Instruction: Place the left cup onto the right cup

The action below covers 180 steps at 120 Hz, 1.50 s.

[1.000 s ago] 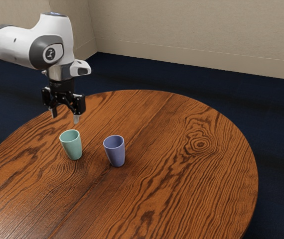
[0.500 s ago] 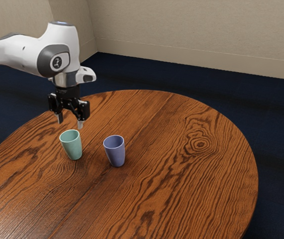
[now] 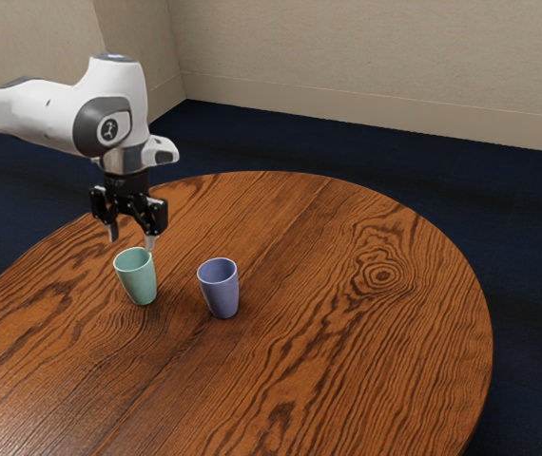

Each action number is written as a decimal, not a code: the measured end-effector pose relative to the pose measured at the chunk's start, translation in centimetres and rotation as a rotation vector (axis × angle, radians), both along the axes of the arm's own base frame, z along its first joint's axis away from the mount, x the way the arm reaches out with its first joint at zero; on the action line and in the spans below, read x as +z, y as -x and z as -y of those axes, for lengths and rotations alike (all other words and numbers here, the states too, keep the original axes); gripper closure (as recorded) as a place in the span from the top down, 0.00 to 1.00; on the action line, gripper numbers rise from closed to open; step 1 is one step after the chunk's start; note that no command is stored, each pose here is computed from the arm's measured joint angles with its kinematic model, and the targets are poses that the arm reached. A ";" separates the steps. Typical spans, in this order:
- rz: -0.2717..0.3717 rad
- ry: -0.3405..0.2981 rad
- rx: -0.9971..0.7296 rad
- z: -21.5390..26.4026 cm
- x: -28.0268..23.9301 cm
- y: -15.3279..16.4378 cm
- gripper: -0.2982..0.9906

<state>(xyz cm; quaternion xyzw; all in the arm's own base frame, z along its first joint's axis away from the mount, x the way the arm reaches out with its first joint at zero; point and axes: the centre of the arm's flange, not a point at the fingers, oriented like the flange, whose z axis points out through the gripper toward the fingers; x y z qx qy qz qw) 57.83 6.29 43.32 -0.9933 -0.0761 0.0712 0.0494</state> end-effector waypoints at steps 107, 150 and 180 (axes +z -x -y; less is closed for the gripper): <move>0.013 0.012 -0.059 -3.5 -5.8 -4.1 0.63; 0.006 0.045 -0.069 -3.7 -7.5 -4.5 0.63; 0.001 0.079 -0.056 -3.9 -8.6 -4.2 0.60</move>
